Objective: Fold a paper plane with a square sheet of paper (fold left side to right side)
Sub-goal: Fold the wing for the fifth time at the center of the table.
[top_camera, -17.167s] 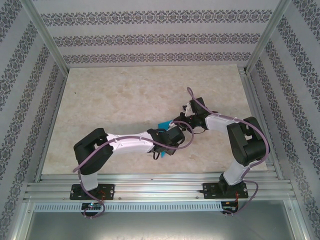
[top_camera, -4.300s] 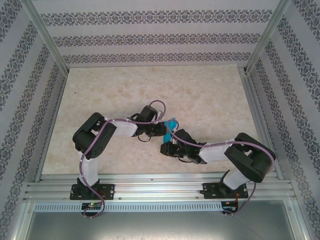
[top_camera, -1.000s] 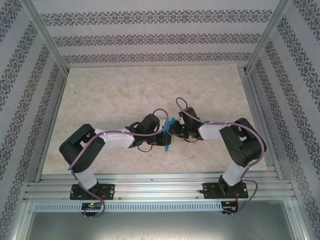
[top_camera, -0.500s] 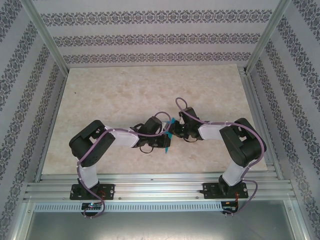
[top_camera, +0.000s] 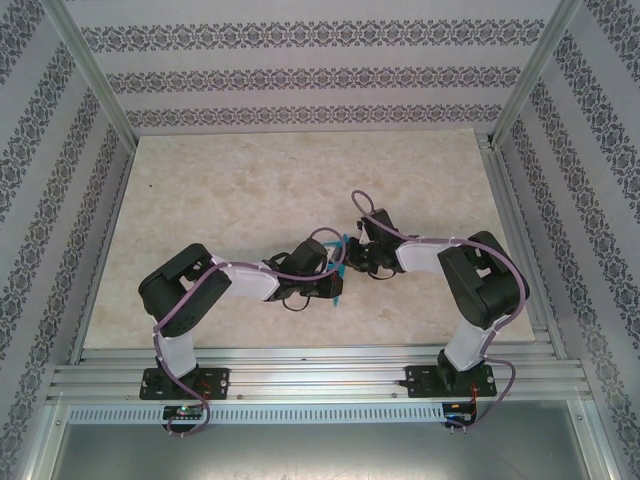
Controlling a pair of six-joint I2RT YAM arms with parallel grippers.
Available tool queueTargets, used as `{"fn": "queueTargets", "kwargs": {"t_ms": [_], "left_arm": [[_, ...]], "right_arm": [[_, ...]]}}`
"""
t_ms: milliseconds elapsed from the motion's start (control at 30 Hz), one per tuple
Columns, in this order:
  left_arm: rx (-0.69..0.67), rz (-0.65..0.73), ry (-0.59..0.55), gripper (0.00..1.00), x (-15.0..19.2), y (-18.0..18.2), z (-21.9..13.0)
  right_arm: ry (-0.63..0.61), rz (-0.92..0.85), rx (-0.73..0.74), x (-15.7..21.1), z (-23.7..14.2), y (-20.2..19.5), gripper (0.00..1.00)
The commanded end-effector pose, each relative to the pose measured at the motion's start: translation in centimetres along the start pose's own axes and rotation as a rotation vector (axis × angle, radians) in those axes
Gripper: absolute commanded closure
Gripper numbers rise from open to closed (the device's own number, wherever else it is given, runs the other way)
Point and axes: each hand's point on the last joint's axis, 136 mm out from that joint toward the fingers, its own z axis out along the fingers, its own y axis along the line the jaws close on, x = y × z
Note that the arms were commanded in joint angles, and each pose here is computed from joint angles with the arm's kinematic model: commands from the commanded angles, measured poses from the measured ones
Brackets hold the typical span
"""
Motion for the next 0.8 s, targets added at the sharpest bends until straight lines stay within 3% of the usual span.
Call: {"fn": "queueTargets", "kwargs": {"t_ms": [0, 767], "left_arm": [[-0.212, -0.081, 0.244, 0.94, 8.5, 6.3, 0.2], [-0.229, -0.09, 0.23, 0.95, 8.7, 6.6, -0.6]], "right_arm": [[-0.146, -0.017, 0.111, -5.2, 0.0, -3.1, 0.82], [-0.227, -0.03, 0.154, -14.0, 0.1, -4.9, 0.82]]}}
